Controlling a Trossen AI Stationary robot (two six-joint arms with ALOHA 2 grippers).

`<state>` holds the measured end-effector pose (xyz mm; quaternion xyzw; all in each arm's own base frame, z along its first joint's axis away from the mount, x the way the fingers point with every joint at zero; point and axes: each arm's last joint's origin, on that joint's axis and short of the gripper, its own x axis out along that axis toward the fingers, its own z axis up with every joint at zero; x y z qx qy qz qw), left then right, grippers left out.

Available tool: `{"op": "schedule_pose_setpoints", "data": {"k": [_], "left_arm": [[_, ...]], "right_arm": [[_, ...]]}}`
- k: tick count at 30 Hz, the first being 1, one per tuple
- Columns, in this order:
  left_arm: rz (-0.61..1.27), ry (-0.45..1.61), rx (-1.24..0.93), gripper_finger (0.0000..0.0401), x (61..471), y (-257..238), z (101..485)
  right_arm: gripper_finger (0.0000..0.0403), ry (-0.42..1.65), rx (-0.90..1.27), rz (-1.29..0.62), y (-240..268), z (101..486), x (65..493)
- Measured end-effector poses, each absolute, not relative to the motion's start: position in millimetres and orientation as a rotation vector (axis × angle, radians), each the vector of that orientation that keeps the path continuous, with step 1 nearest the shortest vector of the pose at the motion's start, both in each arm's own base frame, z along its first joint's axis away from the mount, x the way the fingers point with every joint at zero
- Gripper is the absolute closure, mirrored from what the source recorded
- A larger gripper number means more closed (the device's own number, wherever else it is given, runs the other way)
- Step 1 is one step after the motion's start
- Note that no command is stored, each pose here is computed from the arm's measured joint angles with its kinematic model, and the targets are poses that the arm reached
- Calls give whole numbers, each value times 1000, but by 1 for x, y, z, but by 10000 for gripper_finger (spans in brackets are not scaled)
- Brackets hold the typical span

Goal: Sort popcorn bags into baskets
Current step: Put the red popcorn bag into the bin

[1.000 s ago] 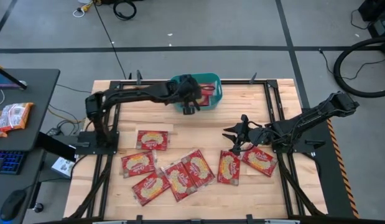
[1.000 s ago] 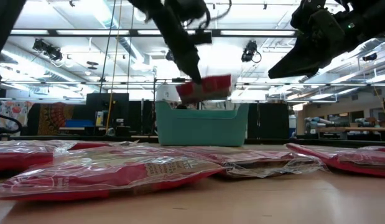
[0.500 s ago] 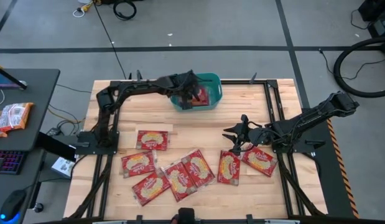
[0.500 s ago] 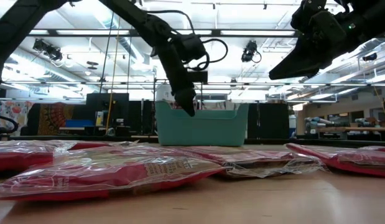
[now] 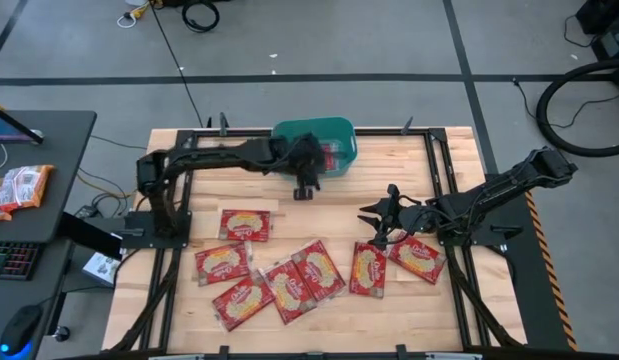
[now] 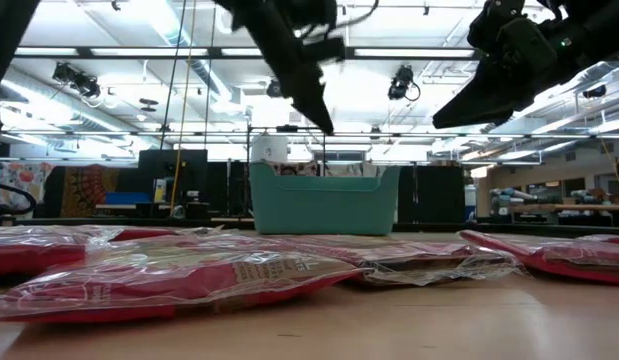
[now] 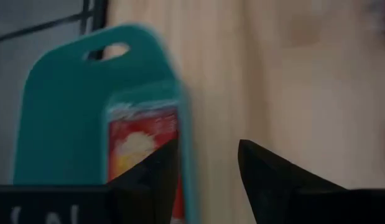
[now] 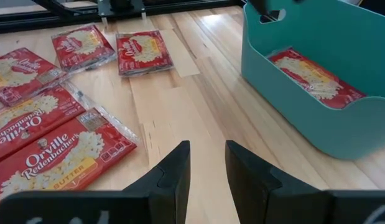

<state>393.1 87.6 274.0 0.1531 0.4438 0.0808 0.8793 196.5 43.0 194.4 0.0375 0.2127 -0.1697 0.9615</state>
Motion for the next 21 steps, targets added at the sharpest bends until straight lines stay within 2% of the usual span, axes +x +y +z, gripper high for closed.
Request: {"op": "schedule_pose_setpoints", "data": {"k": [9,17,21], "left_arm": [[-94,1115,272,241,381,12,264],[-60,1289,102,241,362,-46,257],[-37,1382,108,241,351,-71,251]], "right_arm": [[297,435,80,-345,43,194,196],[297,436,74,-344,43,194,196],[297,429,53,-338,43,195,197]]}}
